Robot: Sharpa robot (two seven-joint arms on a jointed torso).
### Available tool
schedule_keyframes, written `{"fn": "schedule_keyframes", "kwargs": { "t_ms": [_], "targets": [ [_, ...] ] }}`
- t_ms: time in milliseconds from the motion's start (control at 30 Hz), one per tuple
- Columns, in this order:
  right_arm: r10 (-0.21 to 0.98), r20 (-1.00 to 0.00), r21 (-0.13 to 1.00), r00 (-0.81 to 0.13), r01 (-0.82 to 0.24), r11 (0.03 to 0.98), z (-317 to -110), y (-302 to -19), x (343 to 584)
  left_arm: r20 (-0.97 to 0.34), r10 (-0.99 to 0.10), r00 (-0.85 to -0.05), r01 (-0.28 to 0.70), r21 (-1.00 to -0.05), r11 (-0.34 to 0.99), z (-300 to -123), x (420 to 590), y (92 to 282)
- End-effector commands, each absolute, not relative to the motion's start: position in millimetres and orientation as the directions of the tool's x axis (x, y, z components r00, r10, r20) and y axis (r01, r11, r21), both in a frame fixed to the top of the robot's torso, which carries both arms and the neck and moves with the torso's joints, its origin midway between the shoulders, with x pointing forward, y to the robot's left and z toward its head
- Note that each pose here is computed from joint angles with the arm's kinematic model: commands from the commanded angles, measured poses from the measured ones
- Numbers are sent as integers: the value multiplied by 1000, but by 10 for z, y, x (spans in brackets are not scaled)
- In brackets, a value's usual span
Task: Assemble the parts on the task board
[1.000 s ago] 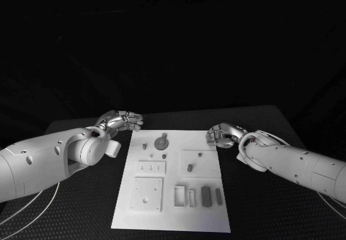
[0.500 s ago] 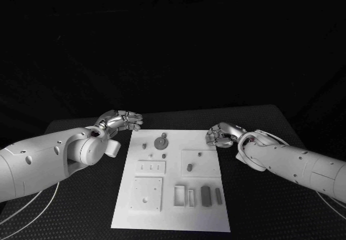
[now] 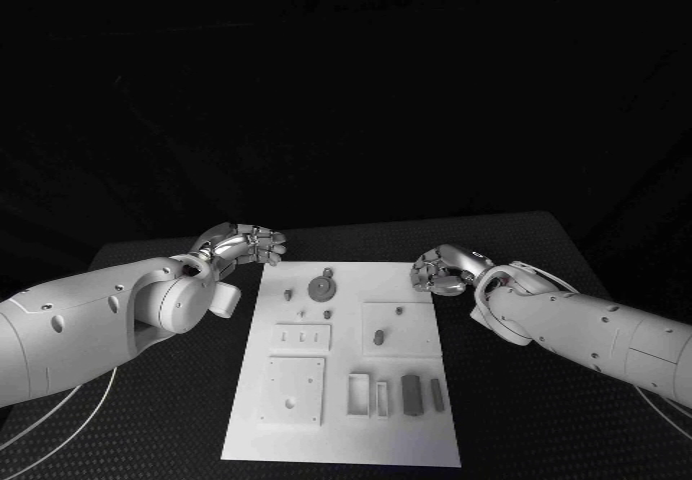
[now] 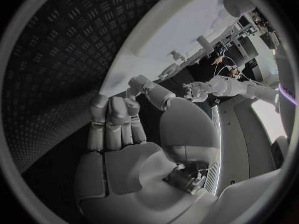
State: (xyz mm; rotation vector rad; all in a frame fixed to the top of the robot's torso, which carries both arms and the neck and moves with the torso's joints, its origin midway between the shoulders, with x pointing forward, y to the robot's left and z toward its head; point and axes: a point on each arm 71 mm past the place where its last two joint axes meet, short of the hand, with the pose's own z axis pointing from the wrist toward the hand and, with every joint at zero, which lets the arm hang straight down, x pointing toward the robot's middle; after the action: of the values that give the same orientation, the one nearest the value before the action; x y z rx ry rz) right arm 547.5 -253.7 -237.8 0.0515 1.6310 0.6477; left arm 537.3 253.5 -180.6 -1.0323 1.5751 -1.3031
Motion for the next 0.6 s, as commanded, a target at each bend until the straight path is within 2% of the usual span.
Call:
{"fn": "schedule_keyframes", "kwargs": {
  "t_ms": [33,267,433,600],
  "targets": [
    [364,-919,393,-148,-328,859,-2253,-2458,5500,-160,-907,-389,-85,-974,208,-1820,5351,2458],
    [281,-952,305,-119,-369,878,-1908,-2180,5524,-223,-868,-444,-132,-942,310,-1858,5356,2306],
    [225,-966,257,-127,-404,878,-1763,-1898,5495,-256,-831,-493,-142,-919,367,-1852,5355,2122],
    [181,-976,217,-120,-464,859,-1709,-1583,5407,-272,-795,-542,-155,-897,413,-1872,5344,1926]
  ]
}}
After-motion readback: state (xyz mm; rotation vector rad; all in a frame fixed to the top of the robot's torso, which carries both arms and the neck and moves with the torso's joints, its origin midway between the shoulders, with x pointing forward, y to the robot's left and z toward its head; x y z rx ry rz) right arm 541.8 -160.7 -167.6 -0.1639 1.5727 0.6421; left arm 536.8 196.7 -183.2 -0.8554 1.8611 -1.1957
